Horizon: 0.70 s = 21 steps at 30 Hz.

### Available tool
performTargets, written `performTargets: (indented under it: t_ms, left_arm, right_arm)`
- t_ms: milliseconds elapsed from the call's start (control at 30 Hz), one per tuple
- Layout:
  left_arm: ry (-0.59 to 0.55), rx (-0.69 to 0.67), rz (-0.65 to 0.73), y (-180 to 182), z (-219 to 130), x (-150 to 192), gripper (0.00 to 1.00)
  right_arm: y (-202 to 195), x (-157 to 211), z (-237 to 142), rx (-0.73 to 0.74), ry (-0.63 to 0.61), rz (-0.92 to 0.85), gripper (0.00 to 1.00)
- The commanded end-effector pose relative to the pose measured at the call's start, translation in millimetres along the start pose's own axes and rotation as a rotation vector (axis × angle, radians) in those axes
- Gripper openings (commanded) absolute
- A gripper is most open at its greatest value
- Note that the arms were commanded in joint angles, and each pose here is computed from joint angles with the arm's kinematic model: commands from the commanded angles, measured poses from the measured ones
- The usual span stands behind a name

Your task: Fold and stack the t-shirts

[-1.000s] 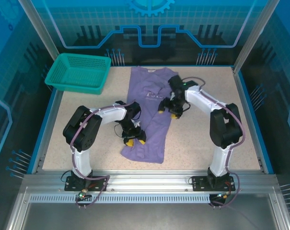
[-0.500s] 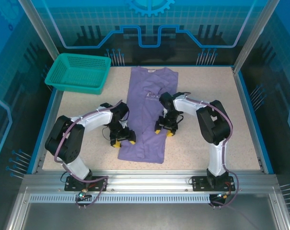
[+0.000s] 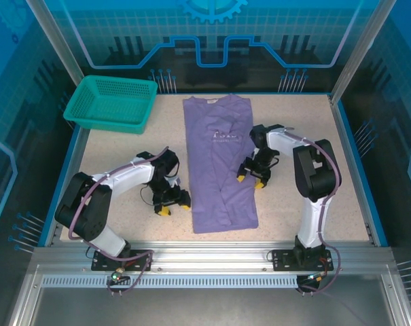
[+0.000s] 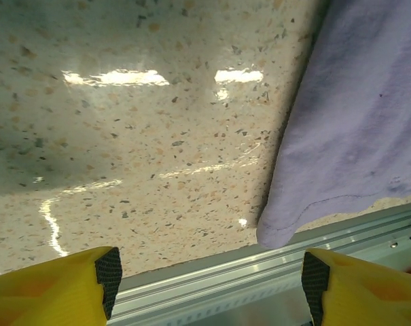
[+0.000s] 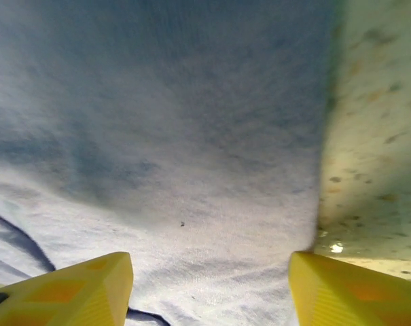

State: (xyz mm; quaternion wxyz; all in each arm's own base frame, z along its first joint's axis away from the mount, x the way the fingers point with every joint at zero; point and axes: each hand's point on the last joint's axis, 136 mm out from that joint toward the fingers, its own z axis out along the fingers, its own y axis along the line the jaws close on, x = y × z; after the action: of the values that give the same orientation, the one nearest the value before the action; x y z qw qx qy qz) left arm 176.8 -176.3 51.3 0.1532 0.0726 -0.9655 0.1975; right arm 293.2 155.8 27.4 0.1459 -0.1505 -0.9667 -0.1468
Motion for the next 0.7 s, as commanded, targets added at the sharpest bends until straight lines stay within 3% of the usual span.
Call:
performTargets:
  t_ms: [0, 133, 267, 500, 667]
  left_arm:
    - [0.070, 0.098, -0.008, -12.1, 4.9, 12.8, 0.72]
    - [0.108, 0.212, 0.017, -27.6, 9.4, 20.3, 0.67]
    - [0.123, 0.273, 0.024, -36.3, 14.8, 24.6, 0.57]
    - [0.114, 0.287, 0.038, -43.8, 30.4, 31.1, 0.46]
    - [0.125, 0.268, 0.062, -44.7, 38.7, 38.8, 0.45]
  right_arm:
    - [12.9, 10.5, -28.2, -0.078, -0.085, -0.079, 0.71]
    - [4.1, 43.5, -29.8, -0.134, -0.086, -0.105, 0.76]
    - [-12.1, 87.7, -14.3, -0.176, 0.002, -0.112, 0.71]
    - [-43.9, 135.6, 8.1, -0.119, 0.084, -0.142, 0.64]
    - [-49.0, 150.2, 21.4, -0.131, 0.112, -0.147, 0.59]
